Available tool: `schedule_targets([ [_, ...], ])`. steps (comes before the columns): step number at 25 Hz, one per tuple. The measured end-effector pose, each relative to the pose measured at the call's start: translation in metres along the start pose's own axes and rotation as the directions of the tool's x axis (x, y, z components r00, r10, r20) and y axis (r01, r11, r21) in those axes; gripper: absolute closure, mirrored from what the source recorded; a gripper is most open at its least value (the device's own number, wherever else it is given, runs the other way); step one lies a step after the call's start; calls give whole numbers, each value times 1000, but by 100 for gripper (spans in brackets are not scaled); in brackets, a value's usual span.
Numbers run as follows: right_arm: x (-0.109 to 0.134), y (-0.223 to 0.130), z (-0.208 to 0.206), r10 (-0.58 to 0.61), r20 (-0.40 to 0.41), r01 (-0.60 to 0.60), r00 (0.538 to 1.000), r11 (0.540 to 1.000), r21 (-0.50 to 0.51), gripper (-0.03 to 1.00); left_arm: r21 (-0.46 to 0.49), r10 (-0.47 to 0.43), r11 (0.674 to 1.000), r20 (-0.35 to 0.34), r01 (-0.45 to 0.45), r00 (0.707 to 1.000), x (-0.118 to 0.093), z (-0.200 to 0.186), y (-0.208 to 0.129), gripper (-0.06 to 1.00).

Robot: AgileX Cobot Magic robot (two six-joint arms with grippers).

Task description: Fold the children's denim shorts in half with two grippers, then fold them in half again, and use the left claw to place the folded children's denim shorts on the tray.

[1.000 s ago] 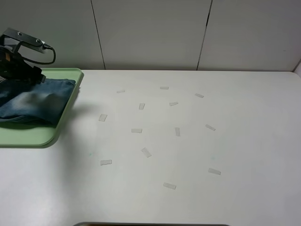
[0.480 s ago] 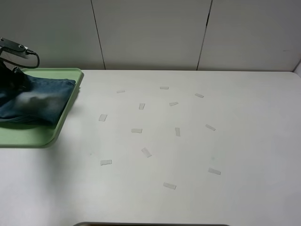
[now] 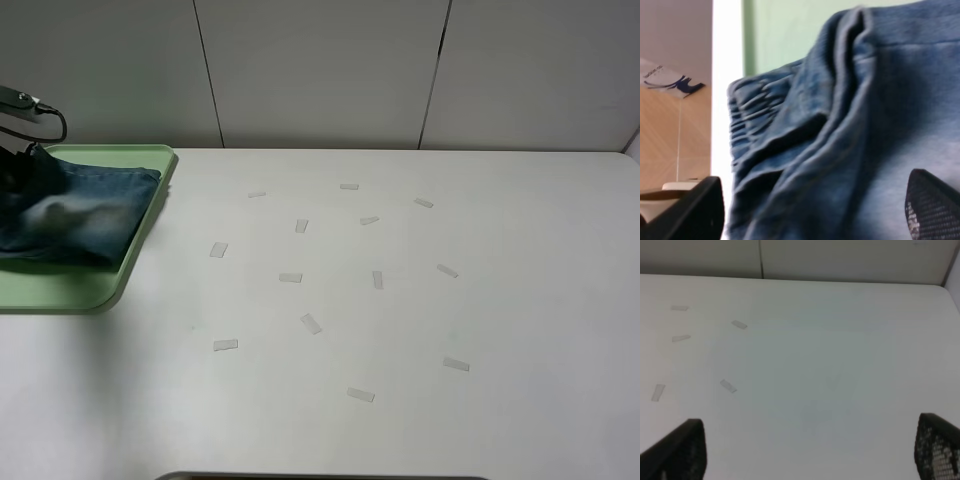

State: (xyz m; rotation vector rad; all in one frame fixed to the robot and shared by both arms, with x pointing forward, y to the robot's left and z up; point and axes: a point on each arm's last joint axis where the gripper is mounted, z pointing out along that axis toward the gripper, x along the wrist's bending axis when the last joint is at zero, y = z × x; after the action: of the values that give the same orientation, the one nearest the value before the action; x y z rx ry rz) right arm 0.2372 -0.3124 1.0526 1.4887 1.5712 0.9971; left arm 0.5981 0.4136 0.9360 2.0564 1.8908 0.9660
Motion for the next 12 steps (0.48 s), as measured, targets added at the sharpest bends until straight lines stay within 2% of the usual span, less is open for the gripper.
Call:
schedule_targets([
  [4,0,0,0,0,0,0,1000,1000,0,34,-15,-30,999,-14,30,999,13,1,-4,21],
  [6,0,0,0,0,0,0,1000,1000,0,34,-76,-53,996,-13,52,999,22,2,-3,21],
  [9,0,0,0,0,0,0,1000,1000,0,34,-173,-62,983,11,62,998,24,4,3,21],
  [12,0,0,0,0,0,0,1000,1000,0,34,-185,-57,981,33,62,998,23,18,0,21],
])
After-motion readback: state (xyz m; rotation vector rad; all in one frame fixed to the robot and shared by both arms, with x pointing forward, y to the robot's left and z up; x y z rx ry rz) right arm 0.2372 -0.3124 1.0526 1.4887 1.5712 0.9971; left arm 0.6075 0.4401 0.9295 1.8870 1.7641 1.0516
